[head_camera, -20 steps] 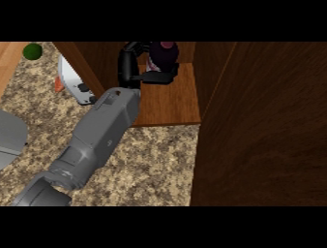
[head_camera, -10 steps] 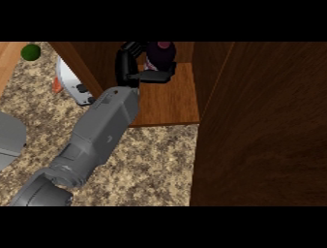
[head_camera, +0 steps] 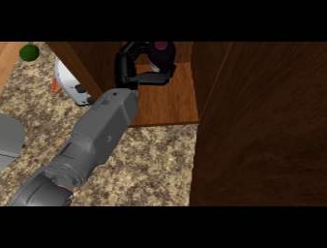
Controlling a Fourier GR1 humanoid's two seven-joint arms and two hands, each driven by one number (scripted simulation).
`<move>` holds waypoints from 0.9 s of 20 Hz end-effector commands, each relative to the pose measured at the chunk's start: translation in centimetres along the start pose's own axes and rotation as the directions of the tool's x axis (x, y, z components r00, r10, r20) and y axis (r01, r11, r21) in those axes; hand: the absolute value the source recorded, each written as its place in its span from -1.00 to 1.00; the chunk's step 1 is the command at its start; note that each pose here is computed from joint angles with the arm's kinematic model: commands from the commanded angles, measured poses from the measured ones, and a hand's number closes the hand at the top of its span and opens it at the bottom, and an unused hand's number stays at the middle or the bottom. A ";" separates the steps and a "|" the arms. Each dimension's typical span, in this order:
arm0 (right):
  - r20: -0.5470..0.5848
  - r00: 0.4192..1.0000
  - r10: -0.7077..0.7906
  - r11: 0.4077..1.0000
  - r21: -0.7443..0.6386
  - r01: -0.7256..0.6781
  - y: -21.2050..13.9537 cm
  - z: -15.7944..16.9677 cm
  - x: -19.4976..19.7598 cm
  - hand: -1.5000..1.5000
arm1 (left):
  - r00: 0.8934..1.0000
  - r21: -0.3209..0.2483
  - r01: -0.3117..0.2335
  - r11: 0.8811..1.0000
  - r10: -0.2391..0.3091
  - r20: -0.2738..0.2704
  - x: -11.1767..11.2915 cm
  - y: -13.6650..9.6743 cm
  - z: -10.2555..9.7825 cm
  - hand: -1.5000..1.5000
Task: Pick up the wine, place it into the cabinet and close the cabinet
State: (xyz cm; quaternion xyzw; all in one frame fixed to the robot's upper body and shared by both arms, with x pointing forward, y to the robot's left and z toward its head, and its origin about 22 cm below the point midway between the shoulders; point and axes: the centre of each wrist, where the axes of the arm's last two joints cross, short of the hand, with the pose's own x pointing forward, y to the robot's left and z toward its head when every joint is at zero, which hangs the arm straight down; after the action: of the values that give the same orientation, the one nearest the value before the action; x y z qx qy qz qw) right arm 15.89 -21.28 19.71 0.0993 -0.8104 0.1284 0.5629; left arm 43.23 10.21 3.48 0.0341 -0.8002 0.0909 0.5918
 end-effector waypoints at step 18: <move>0.050 0.998 -0.033 0.999 0.041 0.031 0.2 1.2 1.0 -1.00 | 0.978 0.057 0.205 0.977 -0.202 -0.052 -3.4 4.5 2.0 -1.00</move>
State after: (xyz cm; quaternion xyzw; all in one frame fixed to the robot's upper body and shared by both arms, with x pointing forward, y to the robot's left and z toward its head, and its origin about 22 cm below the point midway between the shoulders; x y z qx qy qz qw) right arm 15.94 -20.95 19.66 0.1080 -0.8119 0.1315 0.5585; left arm 42.53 11.26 1.53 0.1161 -0.7837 0.0506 0.6080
